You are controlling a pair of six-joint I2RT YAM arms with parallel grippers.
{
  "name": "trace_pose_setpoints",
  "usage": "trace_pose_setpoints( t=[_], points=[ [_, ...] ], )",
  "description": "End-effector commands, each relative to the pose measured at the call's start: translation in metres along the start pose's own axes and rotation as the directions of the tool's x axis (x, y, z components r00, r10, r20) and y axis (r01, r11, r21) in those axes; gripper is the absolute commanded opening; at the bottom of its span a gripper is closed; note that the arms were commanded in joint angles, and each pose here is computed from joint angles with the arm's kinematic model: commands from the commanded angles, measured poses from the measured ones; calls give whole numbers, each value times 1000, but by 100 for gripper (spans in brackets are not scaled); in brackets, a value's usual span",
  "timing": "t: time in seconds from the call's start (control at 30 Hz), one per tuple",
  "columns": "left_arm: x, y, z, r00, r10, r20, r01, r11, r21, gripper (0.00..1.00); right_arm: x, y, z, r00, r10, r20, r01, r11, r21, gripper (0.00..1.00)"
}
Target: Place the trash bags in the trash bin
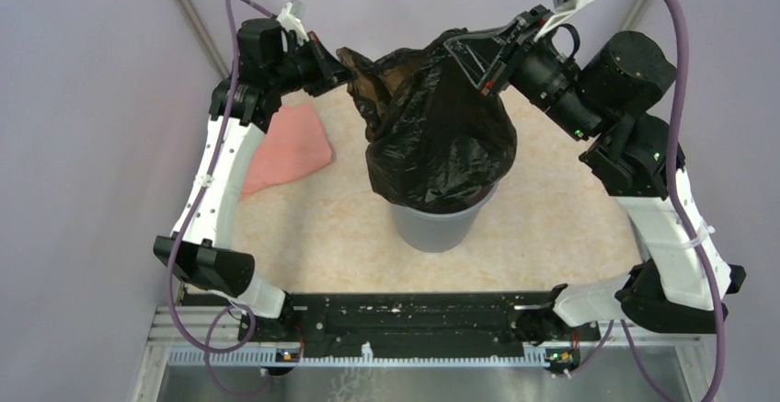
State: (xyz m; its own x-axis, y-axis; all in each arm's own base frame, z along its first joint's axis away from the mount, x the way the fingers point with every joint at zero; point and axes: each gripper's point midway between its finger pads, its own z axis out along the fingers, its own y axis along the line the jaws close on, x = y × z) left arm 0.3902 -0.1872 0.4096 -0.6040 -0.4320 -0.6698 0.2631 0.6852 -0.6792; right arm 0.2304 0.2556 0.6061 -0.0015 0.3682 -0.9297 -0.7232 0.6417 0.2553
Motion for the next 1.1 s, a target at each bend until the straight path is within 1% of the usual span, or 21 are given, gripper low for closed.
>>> trace_pose_setpoints(
  t=[0.0, 0.1, 0.27, 0.4, 0.47, 0.5, 0.53, 0.67, 0.8, 0.9, 1.0, 1.07],
  points=[
    [9, -9, 0, 998, 31, -52, -28, 997, 66, 0, 25, 2, -8, 990, 36, -137, -37, 999, -2, 17],
    [11, -4, 2, 998, 30, -57, -27, 998, 57, 0, 43, -6, -22, 974, 64, -215, -55, 997, 47, 22],
    [8, -4, 1, 998, 25, -53, -21, 998, 65, 0, 60, -17, -53, 952, 120, -281, -88, 988, 125, 24],
    [8, -10, 0, 998, 18, -58, -12, 996, 91, 0, 84, -25, -75, 910, 155, -384, -90, 979, 184, 42],
    [8, -11, 0, 998, 18, -59, -12, 995, 94, 0, 98, -35, -89, 885, 170, -434, -68, 968, 240, 52],
    [8, -11, -1, 998, 18, -60, -12, 995, 95, 0, 105, -40, -98, 875, 175, -452, -54, 962, 268, 54],
    [9, -11, -1, 998, 17, -63, -11, 995, 97, 0, 110, -45, -106, 868, 177, -464, -40, 956, 289, 60],
    [12, -10, -3, 997, 18, -71, -11, 995, 95, 0, 132, -63, -134, 840, 194, -507, 4, 931, 364, 70],
    [14, -10, -5, 997, 18, -74, -11, 996, 93, 0, 153, -79, -154, 817, 219, -534, 44, 899, 436, 73],
    [15, -12, -6, 997, 16, -77, -8, 995, 100, 0, 170, -94, -165, 796, 240, -555, 93, 859, 504, 75],
    [15, -15, -9, 997, 18, -78, -10, 994, 108, 0, 190, -102, -163, 780, 251, -573, 117, 842, 527, 75],
    [14, -16, -11, 997, 20, -76, -12, 994, 112, 0, 199, -103, -155, 781, 251, -572, 113, 844, 524, 74]
  ],
)
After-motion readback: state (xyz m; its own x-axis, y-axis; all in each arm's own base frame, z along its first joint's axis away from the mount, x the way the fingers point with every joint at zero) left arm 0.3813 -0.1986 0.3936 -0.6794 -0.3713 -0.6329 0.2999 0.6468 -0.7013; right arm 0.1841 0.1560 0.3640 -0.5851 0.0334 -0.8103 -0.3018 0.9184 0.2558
